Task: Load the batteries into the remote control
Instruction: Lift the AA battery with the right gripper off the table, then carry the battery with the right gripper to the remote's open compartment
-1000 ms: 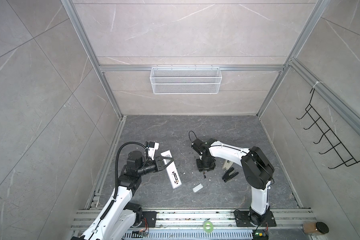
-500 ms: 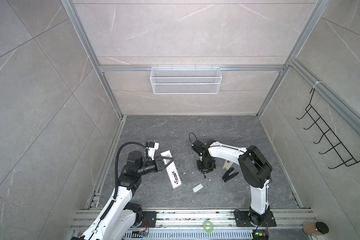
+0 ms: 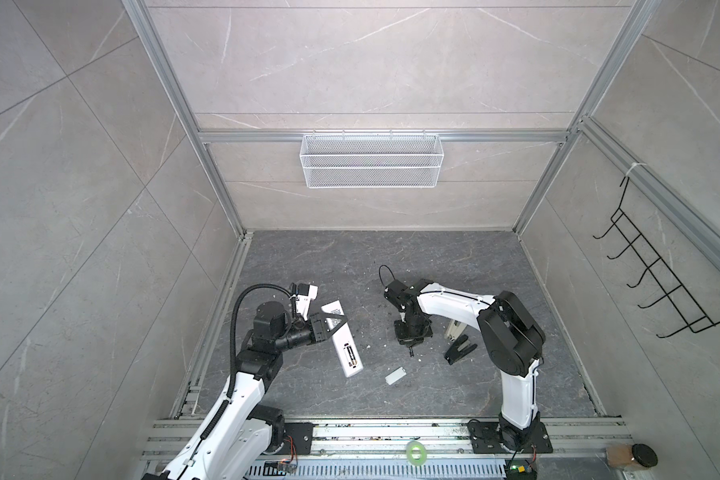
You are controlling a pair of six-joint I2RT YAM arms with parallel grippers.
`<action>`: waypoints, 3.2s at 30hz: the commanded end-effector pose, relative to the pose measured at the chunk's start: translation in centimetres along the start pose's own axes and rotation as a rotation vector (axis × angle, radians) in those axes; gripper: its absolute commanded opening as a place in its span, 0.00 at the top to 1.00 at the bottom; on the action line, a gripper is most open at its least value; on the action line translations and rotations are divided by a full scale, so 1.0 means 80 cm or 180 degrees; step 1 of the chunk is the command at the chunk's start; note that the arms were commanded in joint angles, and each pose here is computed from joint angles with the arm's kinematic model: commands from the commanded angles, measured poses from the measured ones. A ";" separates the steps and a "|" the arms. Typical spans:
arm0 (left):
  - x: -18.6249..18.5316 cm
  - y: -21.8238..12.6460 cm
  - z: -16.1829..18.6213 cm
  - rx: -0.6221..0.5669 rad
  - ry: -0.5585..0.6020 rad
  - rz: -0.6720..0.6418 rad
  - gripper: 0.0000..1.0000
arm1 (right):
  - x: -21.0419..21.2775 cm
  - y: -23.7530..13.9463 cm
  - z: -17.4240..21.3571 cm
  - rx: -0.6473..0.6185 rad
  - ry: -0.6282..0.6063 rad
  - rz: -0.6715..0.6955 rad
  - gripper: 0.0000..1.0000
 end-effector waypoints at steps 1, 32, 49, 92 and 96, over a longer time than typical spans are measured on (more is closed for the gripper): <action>-0.020 -0.003 -0.016 -0.0066 0.0255 0.0095 1.00 | -0.002 -0.002 0.006 -0.0061 -0.0084 -0.0078 1.00; -0.043 0.050 -0.050 -0.0244 0.0185 0.0220 1.00 | 0.017 -0.276 0.128 -0.2669 -0.1639 -0.2965 1.00; -0.065 0.051 -0.051 -0.0161 0.0279 0.0602 1.00 | 0.077 -0.255 0.148 -0.2541 -0.2212 -0.3058 1.00; -0.078 0.046 -0.053 -0.0194 0.0331 0.0772 1.00 | 0.072 -0.185 0.132 -0.2467 -0.2037 -0.2505 1.00; -0.078 0.045 -0.053 -0.0208 0.0322 0.0774 1.00 | 0.073 -0.178 0.133 -0.2410 -0.2076 -0.2467 1.00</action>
Point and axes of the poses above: each gripper's point midway between its finger pads, its own y axis out along the fingers, its own x axis along the line the jaws close on, z = x × y, the point moved 9 cm from there along -y, back along the fingers, and after that the axes turned 6 degrees about y, right-handed, at the moved point
